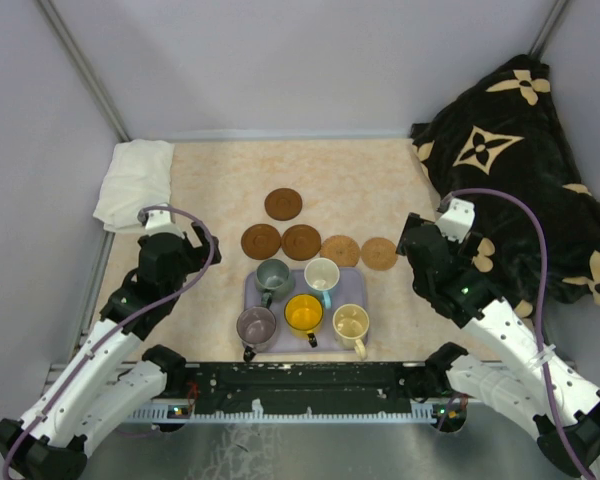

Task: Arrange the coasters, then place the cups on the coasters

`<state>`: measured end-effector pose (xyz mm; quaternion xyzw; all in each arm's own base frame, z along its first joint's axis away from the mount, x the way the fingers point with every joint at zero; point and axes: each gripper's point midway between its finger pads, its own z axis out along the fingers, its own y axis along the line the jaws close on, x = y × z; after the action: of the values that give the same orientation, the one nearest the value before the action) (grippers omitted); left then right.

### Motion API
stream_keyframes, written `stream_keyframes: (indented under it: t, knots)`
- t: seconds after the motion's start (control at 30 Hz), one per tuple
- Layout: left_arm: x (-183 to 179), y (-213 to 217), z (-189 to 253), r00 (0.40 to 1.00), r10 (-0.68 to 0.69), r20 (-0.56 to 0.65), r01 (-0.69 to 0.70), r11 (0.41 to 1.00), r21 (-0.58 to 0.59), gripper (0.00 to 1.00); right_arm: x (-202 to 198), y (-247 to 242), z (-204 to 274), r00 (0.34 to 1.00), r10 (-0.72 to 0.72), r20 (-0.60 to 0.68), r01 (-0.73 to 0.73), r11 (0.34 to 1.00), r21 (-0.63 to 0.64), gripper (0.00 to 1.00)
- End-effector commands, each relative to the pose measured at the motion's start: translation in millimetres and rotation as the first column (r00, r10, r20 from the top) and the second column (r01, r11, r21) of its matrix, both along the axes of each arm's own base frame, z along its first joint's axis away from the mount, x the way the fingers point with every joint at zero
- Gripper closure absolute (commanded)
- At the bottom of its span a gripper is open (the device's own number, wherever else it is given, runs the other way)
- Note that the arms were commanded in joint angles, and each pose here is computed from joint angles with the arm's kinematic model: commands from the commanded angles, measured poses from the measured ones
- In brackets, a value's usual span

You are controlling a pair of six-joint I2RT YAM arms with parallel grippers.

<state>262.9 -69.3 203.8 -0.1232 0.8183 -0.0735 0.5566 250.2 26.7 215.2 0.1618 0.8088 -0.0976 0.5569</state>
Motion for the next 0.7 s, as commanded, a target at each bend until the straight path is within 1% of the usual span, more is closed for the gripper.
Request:
stream_keyframes:
  t: [0.0, 0.67]
  knots:
    - [-1.1, 8.1, 3.8, 0.999, 0.042, 0.018, -0.042, 0.999, -0.005, 0.0, 3.3, 1.1, 9.8, 0.999, -0.018, 0.047, 0.017, 0.999, 0.033, 0.01]
    - [-1.3, 13.4, 4.6, 0.997, 0.076, 0.018, -0.076, 0.997, -0.005, 0.0, 6.2, 4.2, 8.6, 0.999, -0.009, 0.038, 0.008, 1.0, 0.027, 0.01]
